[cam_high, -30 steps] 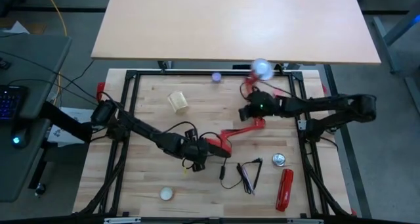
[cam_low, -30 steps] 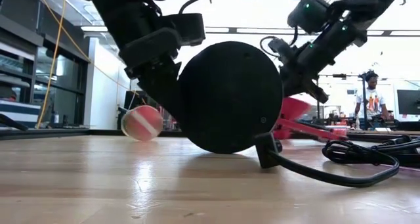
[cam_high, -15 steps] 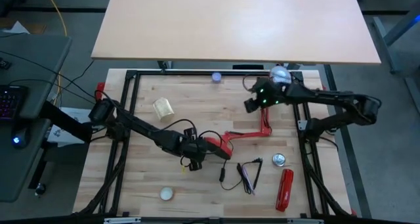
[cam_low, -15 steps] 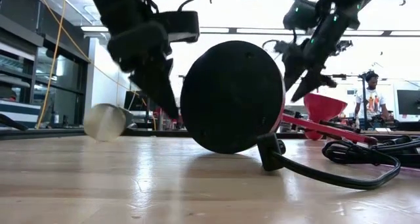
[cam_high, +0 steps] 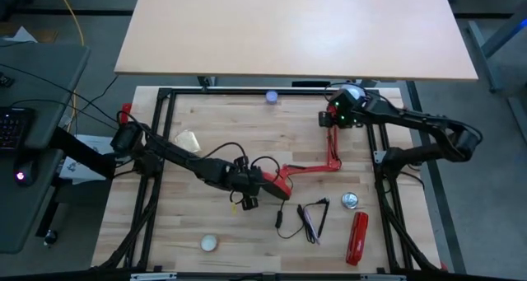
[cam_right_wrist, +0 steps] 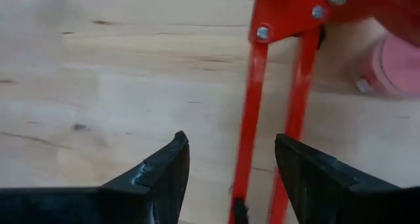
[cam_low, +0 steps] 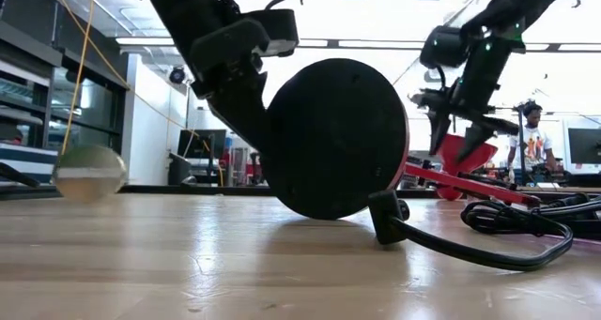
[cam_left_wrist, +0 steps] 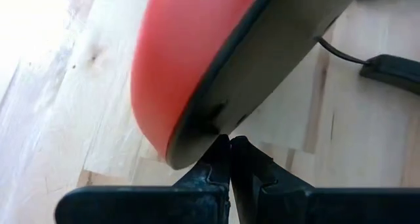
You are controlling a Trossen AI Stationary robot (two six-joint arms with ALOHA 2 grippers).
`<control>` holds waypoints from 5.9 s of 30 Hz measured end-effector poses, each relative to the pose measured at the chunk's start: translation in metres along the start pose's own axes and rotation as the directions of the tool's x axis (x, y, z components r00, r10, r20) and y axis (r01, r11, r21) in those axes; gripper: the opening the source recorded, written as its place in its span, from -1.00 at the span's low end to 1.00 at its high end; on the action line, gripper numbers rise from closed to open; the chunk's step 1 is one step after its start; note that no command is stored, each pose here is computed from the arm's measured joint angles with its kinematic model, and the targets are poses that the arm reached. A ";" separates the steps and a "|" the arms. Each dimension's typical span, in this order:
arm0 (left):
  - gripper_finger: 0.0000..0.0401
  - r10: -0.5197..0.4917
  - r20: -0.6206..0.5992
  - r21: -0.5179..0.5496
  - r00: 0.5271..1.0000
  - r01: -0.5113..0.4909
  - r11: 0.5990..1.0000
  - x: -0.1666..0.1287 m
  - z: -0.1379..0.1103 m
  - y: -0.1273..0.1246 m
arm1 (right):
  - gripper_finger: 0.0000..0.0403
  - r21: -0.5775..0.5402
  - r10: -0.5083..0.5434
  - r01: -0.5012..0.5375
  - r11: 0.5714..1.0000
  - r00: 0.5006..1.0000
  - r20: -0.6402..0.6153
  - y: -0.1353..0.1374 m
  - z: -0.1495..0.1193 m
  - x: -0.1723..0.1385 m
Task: Screw lightbulb
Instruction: Remove the white lightbulb from the desk lamp
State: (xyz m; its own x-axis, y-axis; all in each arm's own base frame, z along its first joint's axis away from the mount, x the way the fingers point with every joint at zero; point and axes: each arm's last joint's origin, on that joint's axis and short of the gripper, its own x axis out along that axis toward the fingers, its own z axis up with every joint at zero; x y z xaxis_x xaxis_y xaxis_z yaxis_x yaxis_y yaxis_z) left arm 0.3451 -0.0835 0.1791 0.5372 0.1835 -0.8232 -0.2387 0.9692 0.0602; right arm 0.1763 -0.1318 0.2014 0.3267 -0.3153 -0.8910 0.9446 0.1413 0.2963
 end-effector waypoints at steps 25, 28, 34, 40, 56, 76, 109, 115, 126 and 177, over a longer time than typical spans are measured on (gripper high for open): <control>-1.00 0.022 -0.018 -0.030 1.000 -0.023 0.999 0.009 0.010 0.030 | -0.74 -0.028 -0.047 0.046 0.999 0.999 -0.027 0.006 0.010 0.054; -1.00 0.014 0.003 -0.026 1.000 -0.014 1.000 0.014 0.016 0.040 | -0.87 -0.053 -0.030 0.029 0.998 0.999 -0.029 0.010 0.006 0.054; -1.00 0.021 -0.011 -0.048 1.000 -0.021 0.999 0.029 0.020 0.059 | -0.86 -0.133 -0.019 0.012 0.991 0.999 -0.050 0.020 -0.007 0.053; -1.00 0.040 -0.026 -0.081 0.999 -0.042 0.996 0.042 0.020 0.072 | -0.86 -0.225 0.012 -0.028 0.974 0.997 -0.073 0.034 -0.024 0.050; -1.00 0.092 -0.001 -0.208 0.996 -0.090 0.974 0.053 0.029 0.117 | -0.87 -0.391 0.118 -0.186 0.901 0.974 -0.192 0.071 -0.092 0.035; -1.00 0.099 0.026 -0.258 0.995 -0.089 0.962 0.055 0.034 0.140 | -0.21 -0.380 0.155 -0.247 0.892 0.954 -0.257 0.080 -0.115 0.028; -1.00 0.149 -0.138 -0.051 0.979 -0.157 0.986 0.045 0.019 0.142 | 0.24 -0.340 0.037 -0.090 0.936 0.987 -0.158 0.089 -0.098 0.011; -1.00 0.207 -0.079 0.016 0.975 -0.207 0.978 0.021 0.027 0.142 | 0.24 -0.392 0.170 -0.221 0.893 0.972 -0.162 0.099 -0.088 0.011; -1.00 0.304 0.063 -0.023 0.950 -0.303 0.953 -0.045 0.039 0.146 | 0.24 -0.410 0.142 -0.195 0.891 0.977 -0.157 0.094 -0.087 0.015; -1.00 0.055 0.182 -0.483 0.982 0.041 0.874 -0.022 -0.042 0.038 | 0.04 0.350 -0.193 0.219 0.911 0.975 -0.108 -0.037 -0.001 -0.020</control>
State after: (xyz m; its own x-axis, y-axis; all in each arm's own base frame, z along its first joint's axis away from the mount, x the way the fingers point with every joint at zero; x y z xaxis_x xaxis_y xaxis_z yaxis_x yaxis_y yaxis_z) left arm 0.2905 -0.0573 0.1762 0.6613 0.2632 -0.7024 -0.5780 0.7756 -0.2535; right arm 0.1343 -0.1295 0.2077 0.1327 -0.2335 -0.9633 0.9433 -0.2686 0.1951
